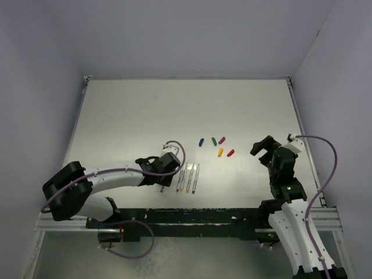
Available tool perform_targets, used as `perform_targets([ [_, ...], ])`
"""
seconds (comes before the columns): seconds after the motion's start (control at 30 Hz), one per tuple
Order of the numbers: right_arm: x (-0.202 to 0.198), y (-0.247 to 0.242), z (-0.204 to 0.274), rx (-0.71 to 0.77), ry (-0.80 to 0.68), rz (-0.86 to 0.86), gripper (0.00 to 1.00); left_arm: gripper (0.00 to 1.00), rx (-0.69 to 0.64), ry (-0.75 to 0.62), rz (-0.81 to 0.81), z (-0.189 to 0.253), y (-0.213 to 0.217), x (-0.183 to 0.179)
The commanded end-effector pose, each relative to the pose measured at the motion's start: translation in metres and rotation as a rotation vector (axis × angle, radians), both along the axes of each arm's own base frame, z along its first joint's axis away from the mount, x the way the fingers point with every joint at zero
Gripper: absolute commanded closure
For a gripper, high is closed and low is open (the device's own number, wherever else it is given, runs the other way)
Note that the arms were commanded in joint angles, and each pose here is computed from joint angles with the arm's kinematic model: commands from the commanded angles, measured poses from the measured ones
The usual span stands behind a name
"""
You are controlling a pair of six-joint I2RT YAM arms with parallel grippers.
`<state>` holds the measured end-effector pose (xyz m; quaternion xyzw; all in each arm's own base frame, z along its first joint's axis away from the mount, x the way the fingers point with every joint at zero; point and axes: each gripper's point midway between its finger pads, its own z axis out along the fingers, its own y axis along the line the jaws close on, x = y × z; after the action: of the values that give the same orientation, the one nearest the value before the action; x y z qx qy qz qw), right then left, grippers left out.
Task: Insert the pens into the pen caps
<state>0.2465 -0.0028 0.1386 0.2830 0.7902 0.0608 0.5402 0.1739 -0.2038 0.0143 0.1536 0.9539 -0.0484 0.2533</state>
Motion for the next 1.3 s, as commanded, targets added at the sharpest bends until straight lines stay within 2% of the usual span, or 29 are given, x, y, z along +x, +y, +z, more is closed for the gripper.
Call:
perform_targets([
  [0.0, 0.002, 0.000, 0.007, 0.009, -0.022, -0.008, 0.00, 0.54, 0.013, 0.035, 0.012, -0.007, -0.003, -0.006],
  [0.17, 0.001, -0.001, 0.007, 0.006, -0.019, -0.010, 0.00, 0.57, 0.040, 0.053, 0.021, -0.013, -0.001, -0.008],
  [0.37, -0.001, -0.002, 0.011, -0.004, -0.023, -0.009, 0.00, 0.50, 0.099, 0.095, 0.081, -0.020, 0.015, -0.017],
  [0.47, -0.001, -0.002, 0.013, -0.003, -0.022, -0.010, 0.00, 0.51, 0.105, 0.119, 0.105, -0.022, 0.019, -0.023],
  [0.73, -0.001, -0.002, 0.015, 0.001, -0.025, -0.009, 0.00, 0.64, 0.085, 0.177, 0.110, -0.023, 0.020, -0.036],
  [0.77, -0.001, -0.002, 0.016, 0.002, -0.027, -0.009, 0.00, 0.68, 0.088, 0.183, 0.111, -0.023, 0.021, -0.038],
  [0.87, -0.002, -0.002, 0.017, 0.003, -0.030, -0.011, 0.00, 0.88, 0.093, 0.203, 0.107, -0.023, 0.022, -0.042],
  [1.0, -0.003, -0.003, 0.020, 0.003, -0.038, -0.013, 0.00, 1.00, 0.089, 0.241, 0.109, -0.027, 0.022, -0.049],
  [1.2, -0.003, -0.003, 0.021, -0.007, -0.024, -0.007, 0.03, 0.96, 0.092, 0.266, 0.108, -0.029, 0.023, -0.054],
  [1.27, -0.003, -0.002, 0.021, -0.008, -0.008, -0.006, 0.04, 0.99, 0.101, 0.270, 0.103, -0.030, 0.022, -0.054],
])
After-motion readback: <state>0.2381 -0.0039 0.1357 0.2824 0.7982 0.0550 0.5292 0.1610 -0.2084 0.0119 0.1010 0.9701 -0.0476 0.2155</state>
